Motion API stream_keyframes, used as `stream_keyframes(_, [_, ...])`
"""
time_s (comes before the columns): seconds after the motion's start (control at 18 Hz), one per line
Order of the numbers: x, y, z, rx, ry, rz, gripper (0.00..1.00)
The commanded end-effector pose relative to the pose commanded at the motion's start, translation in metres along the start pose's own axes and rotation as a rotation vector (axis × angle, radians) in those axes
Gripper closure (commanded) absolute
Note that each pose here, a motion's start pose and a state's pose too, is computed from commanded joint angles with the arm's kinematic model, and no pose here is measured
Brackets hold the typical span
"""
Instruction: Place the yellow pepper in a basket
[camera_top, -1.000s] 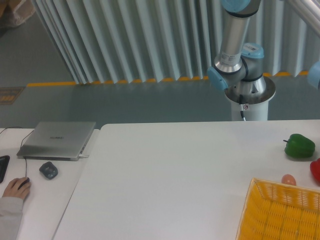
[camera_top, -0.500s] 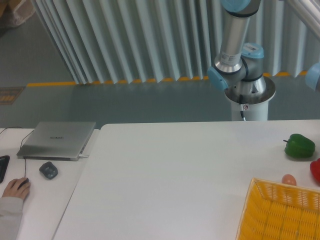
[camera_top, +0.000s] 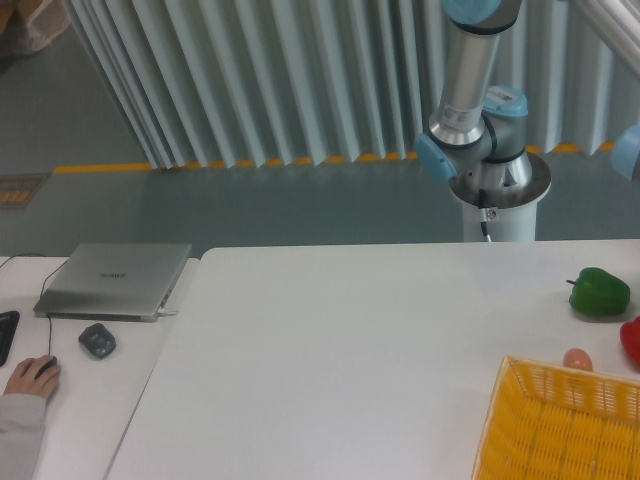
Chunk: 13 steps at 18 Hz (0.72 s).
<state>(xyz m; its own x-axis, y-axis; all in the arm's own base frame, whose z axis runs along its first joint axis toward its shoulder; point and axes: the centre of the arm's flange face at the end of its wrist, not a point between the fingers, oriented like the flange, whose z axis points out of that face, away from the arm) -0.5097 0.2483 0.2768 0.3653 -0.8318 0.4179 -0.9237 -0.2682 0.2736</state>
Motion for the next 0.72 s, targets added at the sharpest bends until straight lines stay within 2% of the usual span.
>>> stream_keyframes(0.11, [0.000,0.001,-0.002,-0.001,-0.003,0.000,0.73])
stream_keyframes(0.28, [0.002,0.007,-0.016,0.001,-0.048,-0.015,0.73])
stream_keyframes(0.39, [0.018,0.010,-0.048,0.058,-0.199,-0.066,0.73])
stream_keyframes(0.5, [0.036,0.011,-0.081,0.185,-0.354,-0.194,0.73])
stream_keyframes(0.61, [0.048,0.007,-0.108,0.246,-0.417,-0.279,0.73])
stream_keyframes(0.67, [0.049,0.002,-0.121,0.297,-0.454,-0.345,0.73])
stream_keyframes(0.72, [0.051,-0.009,-0.142,0.381,-0.522,-0.453,0.73])
